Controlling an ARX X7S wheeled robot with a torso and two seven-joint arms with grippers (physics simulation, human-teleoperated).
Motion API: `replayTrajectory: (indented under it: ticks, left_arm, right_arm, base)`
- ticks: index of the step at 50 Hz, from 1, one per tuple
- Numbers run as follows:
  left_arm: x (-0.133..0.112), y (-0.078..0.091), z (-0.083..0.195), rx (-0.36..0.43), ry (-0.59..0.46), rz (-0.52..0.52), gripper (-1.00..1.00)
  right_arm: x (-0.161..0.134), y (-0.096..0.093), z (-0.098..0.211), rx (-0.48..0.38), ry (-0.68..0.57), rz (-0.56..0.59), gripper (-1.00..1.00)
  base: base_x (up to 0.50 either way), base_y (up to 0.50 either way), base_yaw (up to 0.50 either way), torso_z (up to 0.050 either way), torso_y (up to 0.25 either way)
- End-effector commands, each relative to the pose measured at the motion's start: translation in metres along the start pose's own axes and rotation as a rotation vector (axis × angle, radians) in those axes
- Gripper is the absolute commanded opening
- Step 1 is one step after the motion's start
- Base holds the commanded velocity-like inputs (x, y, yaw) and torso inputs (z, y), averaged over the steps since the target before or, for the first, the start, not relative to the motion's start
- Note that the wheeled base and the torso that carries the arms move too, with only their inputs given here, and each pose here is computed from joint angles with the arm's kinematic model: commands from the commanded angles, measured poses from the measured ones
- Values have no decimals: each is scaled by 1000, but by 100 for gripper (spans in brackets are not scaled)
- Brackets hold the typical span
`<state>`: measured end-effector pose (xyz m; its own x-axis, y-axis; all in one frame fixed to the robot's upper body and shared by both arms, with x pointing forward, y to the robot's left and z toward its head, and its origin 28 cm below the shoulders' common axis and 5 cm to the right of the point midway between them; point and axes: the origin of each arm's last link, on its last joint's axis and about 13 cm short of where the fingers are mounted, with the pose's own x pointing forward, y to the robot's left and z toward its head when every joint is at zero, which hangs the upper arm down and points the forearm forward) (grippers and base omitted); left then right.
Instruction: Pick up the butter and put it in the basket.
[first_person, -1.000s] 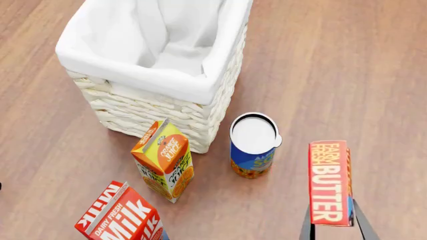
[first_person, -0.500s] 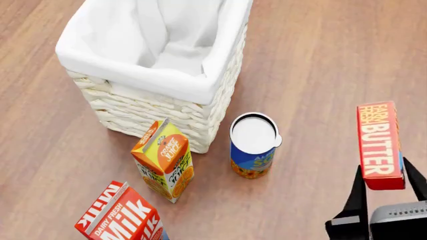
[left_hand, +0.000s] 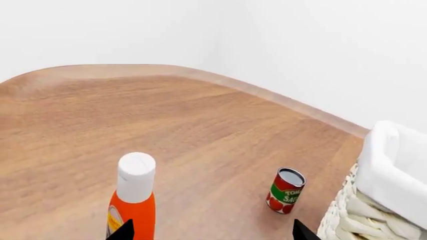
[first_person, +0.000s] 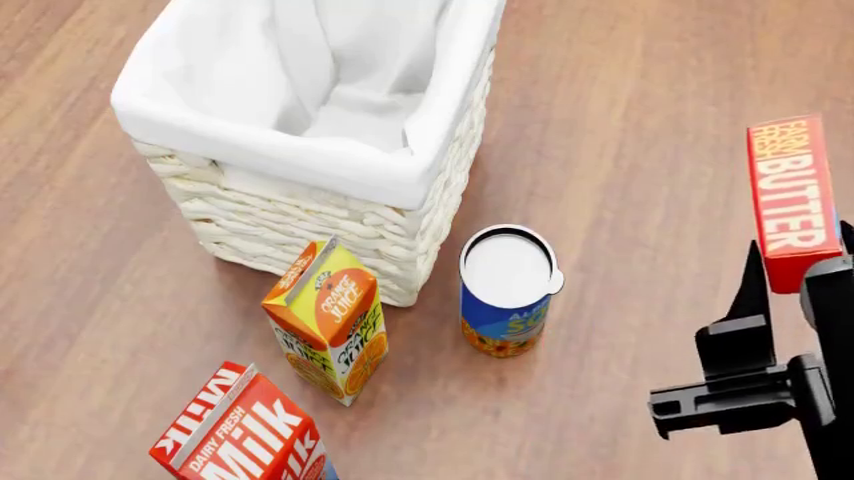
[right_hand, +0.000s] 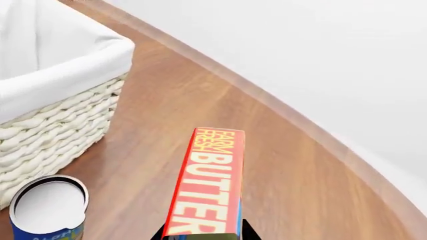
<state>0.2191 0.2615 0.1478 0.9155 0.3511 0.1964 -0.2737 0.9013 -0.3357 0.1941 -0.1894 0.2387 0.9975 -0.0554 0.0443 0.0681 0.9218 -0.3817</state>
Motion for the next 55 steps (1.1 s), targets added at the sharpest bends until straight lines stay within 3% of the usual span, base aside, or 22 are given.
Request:
replayTrajectory:
  ticks: [1,15,20,29,37,55]
  left_arm:
    - [0,0,0,-2,0,2,100]
    - [1,0,1,-9,0,8,100]
    - [1,0,1,-15,2,9,100]
    - [-4,-2,1,-15,6,-1,100]
    - [-5,-2,1,-18,7,-3,100]
    - [-8,-1,4,-21,5,-6,100]
  right_arm:
    - [17,-15,19,-1,-10,-7,-100]
    - [56,-25,38,50,21,34,-100]
    - [72,-29,45,161,-29,63,-100]
    - [92,-34,56,193,-20,90,-100]
    - [111,-39,72,282,-23,151,-100]
    - [137,-54,101,330,64,123,-100]
  base:
    - [0,0,0,0,0]
    - [0,0,0,1,1]
    - [0,0,0,0,2]
    - [0,0,0,1,1]
    - [0,0,0,0,3]
    - [0,0,0,1,2]
